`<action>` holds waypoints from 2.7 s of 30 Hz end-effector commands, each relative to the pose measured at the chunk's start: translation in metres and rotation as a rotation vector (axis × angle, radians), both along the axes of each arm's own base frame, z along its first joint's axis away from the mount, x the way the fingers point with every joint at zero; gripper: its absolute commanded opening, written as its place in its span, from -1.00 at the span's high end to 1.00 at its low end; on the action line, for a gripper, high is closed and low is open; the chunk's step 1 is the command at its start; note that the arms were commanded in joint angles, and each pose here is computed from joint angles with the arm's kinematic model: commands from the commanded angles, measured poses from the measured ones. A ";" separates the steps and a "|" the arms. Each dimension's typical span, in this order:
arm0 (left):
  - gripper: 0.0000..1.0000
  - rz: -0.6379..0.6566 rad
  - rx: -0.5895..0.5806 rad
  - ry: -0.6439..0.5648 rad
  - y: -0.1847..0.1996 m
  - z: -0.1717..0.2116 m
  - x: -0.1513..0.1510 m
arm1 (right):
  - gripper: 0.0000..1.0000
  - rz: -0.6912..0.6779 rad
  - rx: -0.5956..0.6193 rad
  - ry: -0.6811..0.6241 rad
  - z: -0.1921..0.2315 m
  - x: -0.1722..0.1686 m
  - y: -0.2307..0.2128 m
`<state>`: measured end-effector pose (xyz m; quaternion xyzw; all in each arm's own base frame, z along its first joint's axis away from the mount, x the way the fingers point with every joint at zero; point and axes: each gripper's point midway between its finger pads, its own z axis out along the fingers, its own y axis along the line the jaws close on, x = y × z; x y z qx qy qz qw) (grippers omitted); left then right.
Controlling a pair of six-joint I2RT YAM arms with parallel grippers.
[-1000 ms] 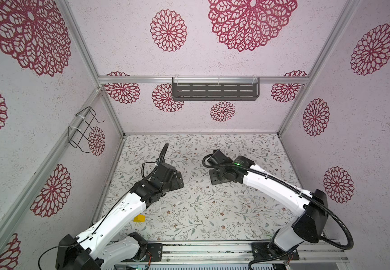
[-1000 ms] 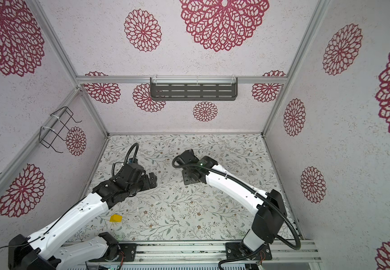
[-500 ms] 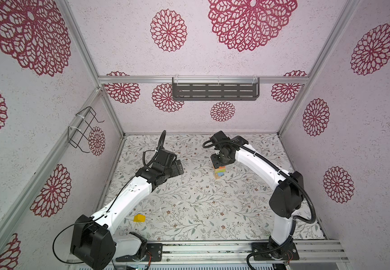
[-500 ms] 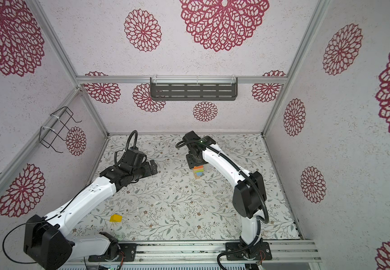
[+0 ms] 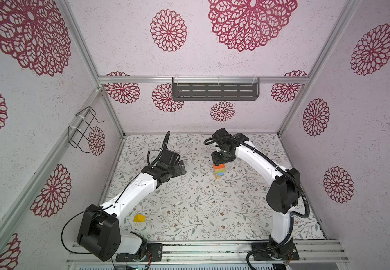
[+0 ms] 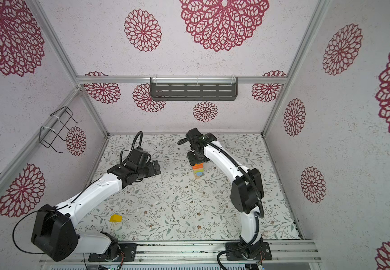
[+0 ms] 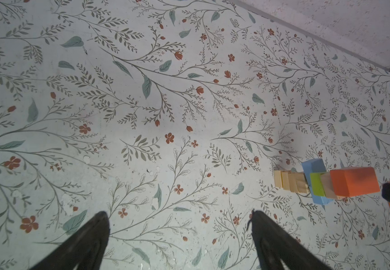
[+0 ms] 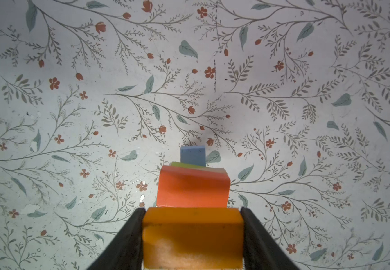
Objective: Build the wood block tower
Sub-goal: 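Position the orange block above the red block and lower it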
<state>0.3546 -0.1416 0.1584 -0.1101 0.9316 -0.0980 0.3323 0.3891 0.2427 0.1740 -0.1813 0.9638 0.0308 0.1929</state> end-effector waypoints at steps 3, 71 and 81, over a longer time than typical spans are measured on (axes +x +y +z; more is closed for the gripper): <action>-0.95 -0.003 0.000 -0.025 0.000 0.004 0.007 | -0.07 0.009 0.032 0.008 -0.001 0.003 0.003; -0.95 -0.011 -0.017 0.001 -0.006 -0.011 0.009 | -0.40 -0.040 0.019 0.021 -0.020 0.006 -0.006; -0.95 -0.005 -0.013 -0.002 -0.004 -0.007 0.008 | -0.56 -0.042 0.026 -0.014 -0.007 0.006 -0.008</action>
